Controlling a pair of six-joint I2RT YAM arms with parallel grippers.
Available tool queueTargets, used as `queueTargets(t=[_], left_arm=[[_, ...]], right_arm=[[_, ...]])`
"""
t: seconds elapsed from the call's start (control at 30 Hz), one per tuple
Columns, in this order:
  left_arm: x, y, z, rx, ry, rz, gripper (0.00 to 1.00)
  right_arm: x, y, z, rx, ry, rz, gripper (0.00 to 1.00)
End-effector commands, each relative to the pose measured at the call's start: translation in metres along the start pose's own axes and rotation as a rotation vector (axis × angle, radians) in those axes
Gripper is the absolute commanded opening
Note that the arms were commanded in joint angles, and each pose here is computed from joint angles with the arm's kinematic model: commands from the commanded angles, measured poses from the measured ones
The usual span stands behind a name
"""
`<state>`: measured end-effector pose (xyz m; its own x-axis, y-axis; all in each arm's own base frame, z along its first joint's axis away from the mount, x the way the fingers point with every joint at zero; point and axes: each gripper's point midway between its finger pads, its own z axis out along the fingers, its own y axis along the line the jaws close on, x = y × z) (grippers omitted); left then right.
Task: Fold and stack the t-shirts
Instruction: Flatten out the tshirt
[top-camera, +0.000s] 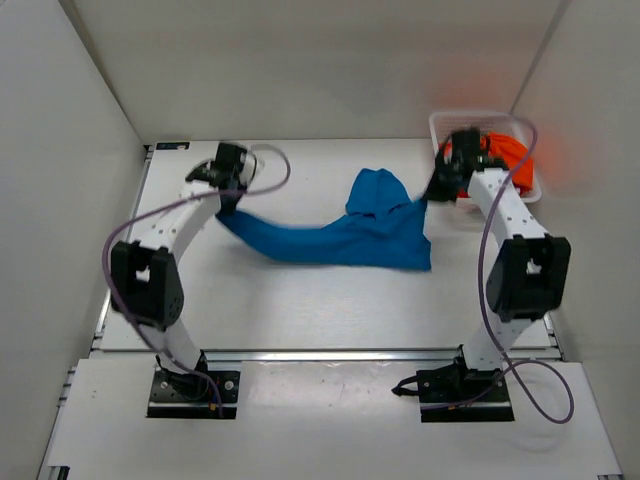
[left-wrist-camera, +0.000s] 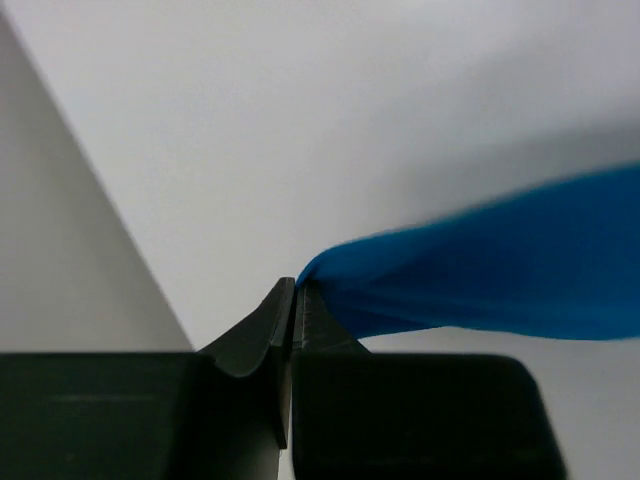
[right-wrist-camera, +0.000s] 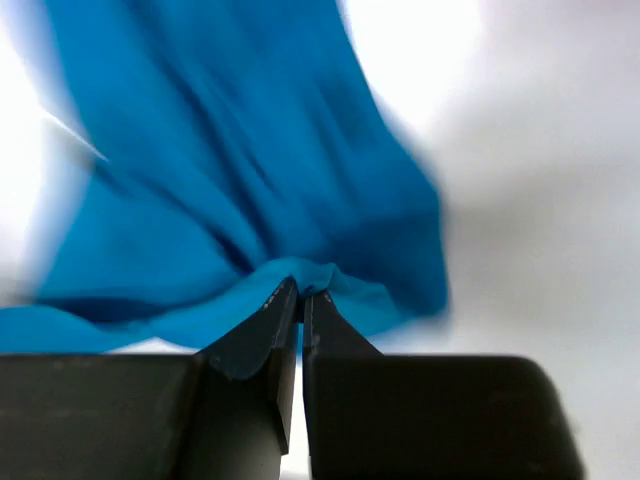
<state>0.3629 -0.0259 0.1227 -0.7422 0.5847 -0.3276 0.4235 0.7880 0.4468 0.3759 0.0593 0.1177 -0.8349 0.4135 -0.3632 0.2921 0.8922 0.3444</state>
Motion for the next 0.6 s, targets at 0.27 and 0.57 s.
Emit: queueTargets(t=[0.27, 0.57], left_arm=[[-0.198, 0.205, -0.218, -0.479, -0.755, -0.380, 0.03], [-0.084, 0.078, -0.092, -0.224, -0.457, -0.176, 0.02]], right_arm=[[-0.228, 0.105, -0.285, -0.295, -0.936, -0.185, 0.00], [-0.082, 0.075, -0.180, -0.238, -0.635, -0.237, 0.00]])
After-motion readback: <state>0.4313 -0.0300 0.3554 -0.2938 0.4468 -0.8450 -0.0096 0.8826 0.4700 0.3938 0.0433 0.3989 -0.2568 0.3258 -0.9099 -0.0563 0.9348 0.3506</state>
